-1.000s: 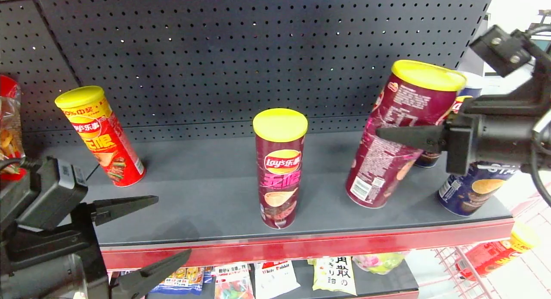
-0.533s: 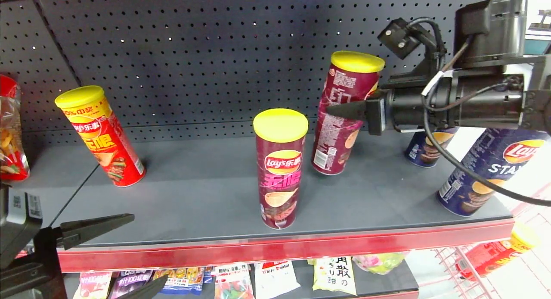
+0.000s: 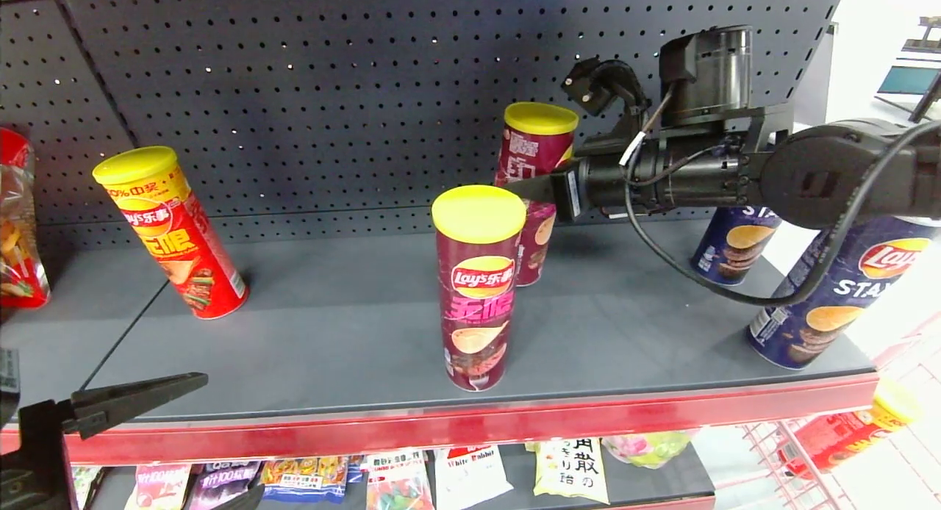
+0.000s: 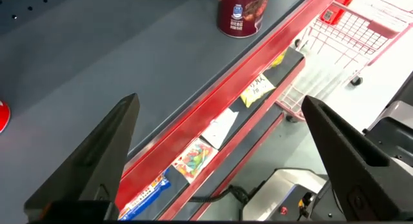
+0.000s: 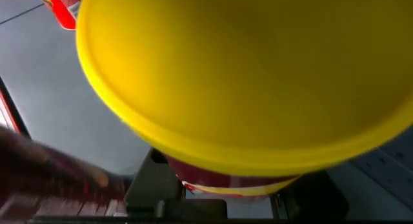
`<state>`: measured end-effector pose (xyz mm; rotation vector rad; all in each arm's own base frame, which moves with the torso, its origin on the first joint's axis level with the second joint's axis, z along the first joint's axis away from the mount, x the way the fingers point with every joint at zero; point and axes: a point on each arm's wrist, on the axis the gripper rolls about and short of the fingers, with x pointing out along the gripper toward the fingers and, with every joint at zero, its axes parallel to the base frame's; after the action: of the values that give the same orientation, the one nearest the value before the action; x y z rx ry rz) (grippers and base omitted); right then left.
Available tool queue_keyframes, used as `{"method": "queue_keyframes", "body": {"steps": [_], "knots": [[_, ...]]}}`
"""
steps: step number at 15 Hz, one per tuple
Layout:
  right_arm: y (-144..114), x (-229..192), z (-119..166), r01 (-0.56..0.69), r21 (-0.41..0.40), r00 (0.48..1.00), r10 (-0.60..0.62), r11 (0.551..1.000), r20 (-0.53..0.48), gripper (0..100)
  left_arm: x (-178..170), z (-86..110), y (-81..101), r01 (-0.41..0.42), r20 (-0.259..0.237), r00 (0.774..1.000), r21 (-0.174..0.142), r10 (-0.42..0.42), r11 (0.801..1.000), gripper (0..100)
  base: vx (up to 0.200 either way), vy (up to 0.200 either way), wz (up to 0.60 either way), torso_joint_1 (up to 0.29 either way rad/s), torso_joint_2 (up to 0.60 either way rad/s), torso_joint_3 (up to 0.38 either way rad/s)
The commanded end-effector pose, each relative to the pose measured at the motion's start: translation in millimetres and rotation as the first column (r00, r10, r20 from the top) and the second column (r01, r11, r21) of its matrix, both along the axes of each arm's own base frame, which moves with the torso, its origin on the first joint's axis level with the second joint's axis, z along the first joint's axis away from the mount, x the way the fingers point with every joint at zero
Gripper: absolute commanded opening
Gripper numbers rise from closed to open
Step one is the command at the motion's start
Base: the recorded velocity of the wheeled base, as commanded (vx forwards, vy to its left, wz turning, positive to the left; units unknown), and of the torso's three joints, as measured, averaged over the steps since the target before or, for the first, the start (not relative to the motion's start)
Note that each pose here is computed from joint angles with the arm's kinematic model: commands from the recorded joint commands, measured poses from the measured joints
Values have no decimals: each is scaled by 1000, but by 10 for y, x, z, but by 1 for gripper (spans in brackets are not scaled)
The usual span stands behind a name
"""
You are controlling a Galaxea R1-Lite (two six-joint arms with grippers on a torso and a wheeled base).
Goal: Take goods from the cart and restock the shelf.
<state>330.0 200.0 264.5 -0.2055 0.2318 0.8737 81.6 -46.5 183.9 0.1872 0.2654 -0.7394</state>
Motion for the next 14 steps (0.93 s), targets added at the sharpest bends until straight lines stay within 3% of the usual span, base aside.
{"method": "queue_keyframes", "body": {"steps": [1, 13, 14], "knots": [[99, 93, -95, -18, -6, 1000, 18, 1000, -13, 0, 7, -2, -3, 0, -2, 1000, 2, 0, 1000, 100, 0, 0, 0, 0, 0, 0], [208, 216, -191, -26, -12, 999, 26, 1000, -20, 0, -4, -35, 2, -2, -13, 1000, 3, 2, 1000, 100, 0, 0, 0, 0, 0, 0], [219, 209, -189, -27, -10, 999, 27, 1000, -20, 100, -4, -35, 2, -2, -13, 1000, 3, 2, 1000, 100, 0, 0, 0, 0, 0, 0]]}}
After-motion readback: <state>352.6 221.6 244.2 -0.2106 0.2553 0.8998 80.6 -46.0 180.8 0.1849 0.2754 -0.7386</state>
